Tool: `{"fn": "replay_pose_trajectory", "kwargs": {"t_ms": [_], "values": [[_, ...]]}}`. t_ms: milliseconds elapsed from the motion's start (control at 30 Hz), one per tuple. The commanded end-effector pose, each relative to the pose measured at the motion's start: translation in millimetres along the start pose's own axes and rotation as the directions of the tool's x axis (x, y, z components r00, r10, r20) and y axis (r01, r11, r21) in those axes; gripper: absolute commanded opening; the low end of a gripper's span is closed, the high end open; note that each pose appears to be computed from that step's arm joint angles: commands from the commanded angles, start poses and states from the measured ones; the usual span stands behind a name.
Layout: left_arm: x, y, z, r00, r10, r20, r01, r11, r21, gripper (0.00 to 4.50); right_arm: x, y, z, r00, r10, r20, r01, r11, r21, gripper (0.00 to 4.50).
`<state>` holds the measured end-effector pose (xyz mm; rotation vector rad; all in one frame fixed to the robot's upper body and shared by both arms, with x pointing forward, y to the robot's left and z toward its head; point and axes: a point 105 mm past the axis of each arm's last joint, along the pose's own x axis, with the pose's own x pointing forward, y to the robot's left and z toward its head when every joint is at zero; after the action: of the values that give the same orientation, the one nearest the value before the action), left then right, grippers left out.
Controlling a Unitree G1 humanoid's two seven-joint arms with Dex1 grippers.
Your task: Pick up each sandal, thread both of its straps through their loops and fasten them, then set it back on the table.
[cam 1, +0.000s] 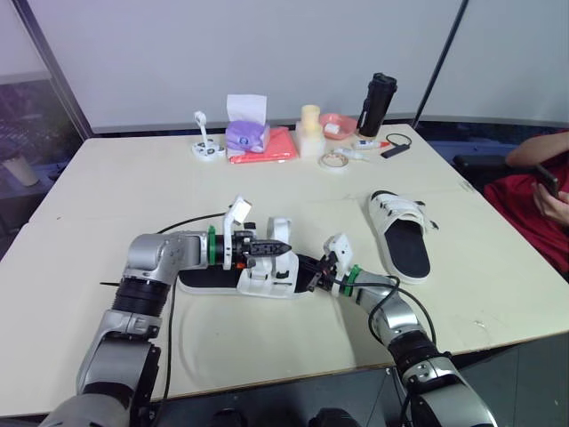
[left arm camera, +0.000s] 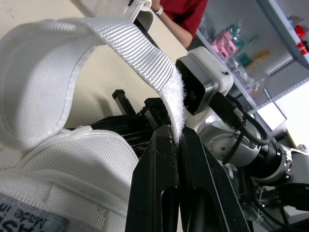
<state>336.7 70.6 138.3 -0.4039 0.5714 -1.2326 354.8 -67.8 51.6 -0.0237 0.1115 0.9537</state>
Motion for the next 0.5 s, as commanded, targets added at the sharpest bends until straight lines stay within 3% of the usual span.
{"fn": "replay_pose_trajectory", "kwargs": {"t_ms": [33, 500], "values": [[1.7, -6.4, 3.6, 0.999, -0.033, 0.002, 0.033, 0.999, 0.028, 0.05, -40.3, -5.1, -100.4, 0.929, -0.131, -0.345, 0.189, 0.972, 0.14, 0.0], [3.7, -0.8, -17.1, 0.993, 0.011, -0.117, 0.007, 0.988, 0.153, 0.05, -40.7, -4.9, -100.8, 0.929, -0.133, -0.344, 0.192, 0.971, 0.142, 0.0]]}}
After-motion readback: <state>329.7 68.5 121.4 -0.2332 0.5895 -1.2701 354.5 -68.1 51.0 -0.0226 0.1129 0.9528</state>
